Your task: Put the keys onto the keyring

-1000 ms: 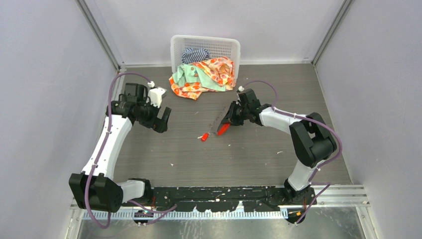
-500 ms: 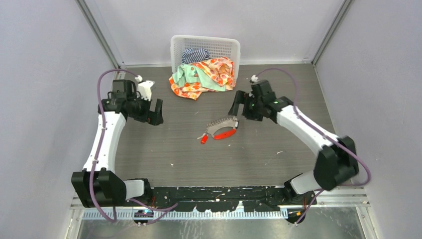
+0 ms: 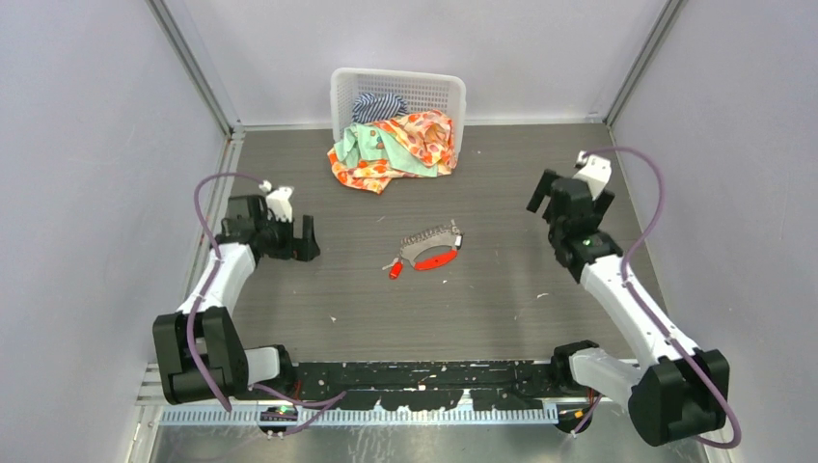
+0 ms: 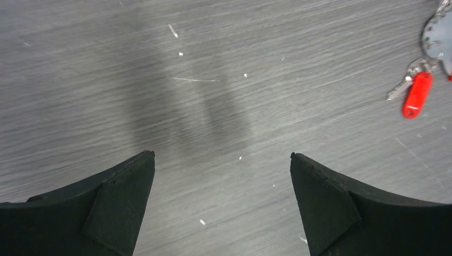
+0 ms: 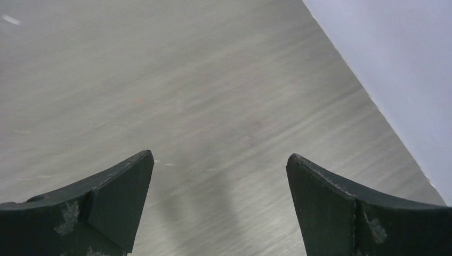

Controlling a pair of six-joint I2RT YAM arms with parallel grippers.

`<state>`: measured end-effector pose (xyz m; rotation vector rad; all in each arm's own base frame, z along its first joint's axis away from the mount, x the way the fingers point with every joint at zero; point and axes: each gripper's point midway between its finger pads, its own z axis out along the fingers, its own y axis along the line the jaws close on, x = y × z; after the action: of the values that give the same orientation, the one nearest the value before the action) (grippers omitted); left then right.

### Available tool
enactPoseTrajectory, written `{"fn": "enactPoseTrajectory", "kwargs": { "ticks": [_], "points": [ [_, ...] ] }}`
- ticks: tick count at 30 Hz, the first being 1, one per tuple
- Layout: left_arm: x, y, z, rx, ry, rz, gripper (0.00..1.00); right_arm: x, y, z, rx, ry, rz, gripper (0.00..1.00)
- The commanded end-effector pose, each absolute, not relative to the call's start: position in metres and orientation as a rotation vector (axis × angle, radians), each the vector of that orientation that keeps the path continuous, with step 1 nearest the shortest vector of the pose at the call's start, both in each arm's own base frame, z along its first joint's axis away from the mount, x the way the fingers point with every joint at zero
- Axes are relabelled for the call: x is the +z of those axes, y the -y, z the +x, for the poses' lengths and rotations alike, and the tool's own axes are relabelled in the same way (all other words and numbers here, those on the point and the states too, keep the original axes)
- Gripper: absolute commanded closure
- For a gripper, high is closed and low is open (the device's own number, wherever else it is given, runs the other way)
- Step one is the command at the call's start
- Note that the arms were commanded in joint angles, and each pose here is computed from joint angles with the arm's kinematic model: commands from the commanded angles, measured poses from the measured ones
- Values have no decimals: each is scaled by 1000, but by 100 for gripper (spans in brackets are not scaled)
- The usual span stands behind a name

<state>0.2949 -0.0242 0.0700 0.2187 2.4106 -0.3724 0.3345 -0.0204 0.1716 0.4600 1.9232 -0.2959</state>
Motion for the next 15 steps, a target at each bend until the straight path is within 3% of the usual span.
{"fn": "enactPoseTrajectory", "kwargs": {
  "ticks": [1, 15],
  "points": [
    [95, 22, 345, -322, -2120, 205, 0, 178, 59, 344, -485, -1669, 556, 0],
    [112, 10, 361, -166, -1699, 196, 0, 98, 62, 364, -436, -1656, 550, 0]
  ]
}}
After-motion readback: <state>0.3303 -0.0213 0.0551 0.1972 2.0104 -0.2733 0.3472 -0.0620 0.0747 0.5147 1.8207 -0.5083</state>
